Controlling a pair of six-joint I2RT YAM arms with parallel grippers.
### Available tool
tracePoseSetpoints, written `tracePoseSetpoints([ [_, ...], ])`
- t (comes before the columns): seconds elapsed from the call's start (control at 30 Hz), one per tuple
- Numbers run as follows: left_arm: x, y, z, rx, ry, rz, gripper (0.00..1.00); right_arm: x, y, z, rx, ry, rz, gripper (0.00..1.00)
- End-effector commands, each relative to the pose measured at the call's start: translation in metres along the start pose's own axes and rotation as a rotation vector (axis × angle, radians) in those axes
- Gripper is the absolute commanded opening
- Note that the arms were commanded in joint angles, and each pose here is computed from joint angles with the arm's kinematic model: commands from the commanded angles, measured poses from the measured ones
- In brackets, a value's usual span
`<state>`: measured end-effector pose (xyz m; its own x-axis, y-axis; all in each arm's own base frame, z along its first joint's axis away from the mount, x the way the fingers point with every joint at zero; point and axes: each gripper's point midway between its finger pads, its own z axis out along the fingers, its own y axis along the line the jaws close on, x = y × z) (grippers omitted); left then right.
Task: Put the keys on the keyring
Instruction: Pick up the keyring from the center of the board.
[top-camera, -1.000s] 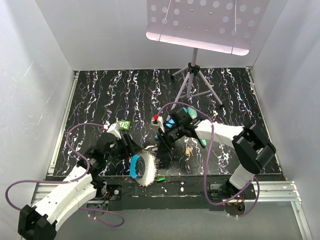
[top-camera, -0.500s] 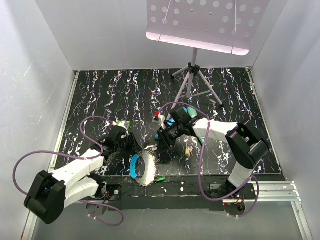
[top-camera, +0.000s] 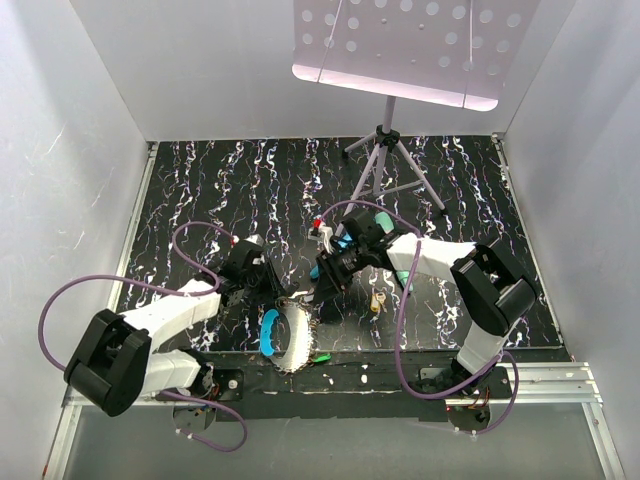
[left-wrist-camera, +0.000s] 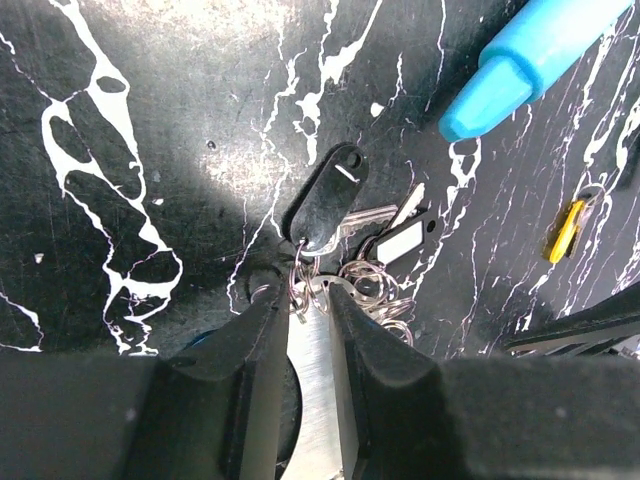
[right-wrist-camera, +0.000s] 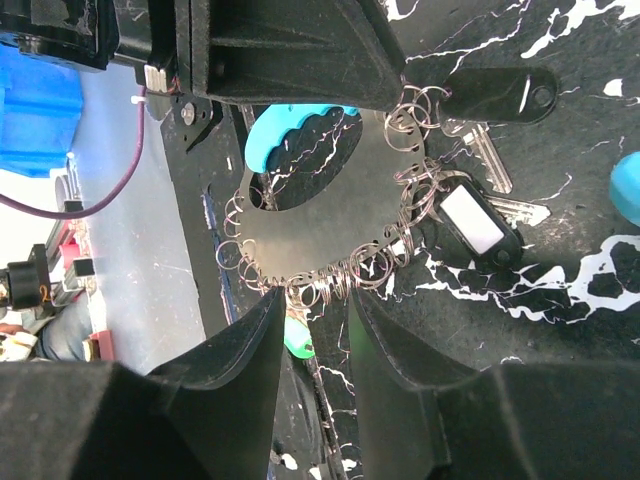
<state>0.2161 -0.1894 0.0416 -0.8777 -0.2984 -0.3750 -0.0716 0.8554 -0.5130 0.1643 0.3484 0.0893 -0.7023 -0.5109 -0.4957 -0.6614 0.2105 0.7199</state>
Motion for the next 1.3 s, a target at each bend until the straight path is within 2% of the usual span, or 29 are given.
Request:
tracePoseSetpoints([
  [0.0,-0.011,-0.013,-0.006,0.019,-0.003,-0.004,0.19,-0.019,0.006,-0.005,-0.03,-0.035,-0.023,0.39],
  [0.3,0.003,-0.008,-0.006,-0.007,0.066,-0.021,0.2,-0.023,0.006,-0.009,-0.031,-0.047,-0.021,0.39],
  [0.97,0.009,-0.008,0.001,-0.012,0.11,-0.047,0.21,-0.026,0.007,-0.012,-0.033,-0.059,-0.023,0.39],
  [1.03,0.009,-0.008,0.001,-0.01,0.106,-0.047,0.18,-0.027,0.007,-0.013,-0.031,-0.061,-0.021,0.39],
  [1.2,-0.002,-0.017,-0.005,0.019,0.069,-0.023,0.0,-0.028,0.007,-0.014,-0.033,-0.065,-0.022,0.39],
  [1.27,-0.007,-0.023,-0.009,0.04,0.055,0.004,0.0,-0.028,0.007,-0.015,-0.033,-0.068,-0.024,0.39],
])
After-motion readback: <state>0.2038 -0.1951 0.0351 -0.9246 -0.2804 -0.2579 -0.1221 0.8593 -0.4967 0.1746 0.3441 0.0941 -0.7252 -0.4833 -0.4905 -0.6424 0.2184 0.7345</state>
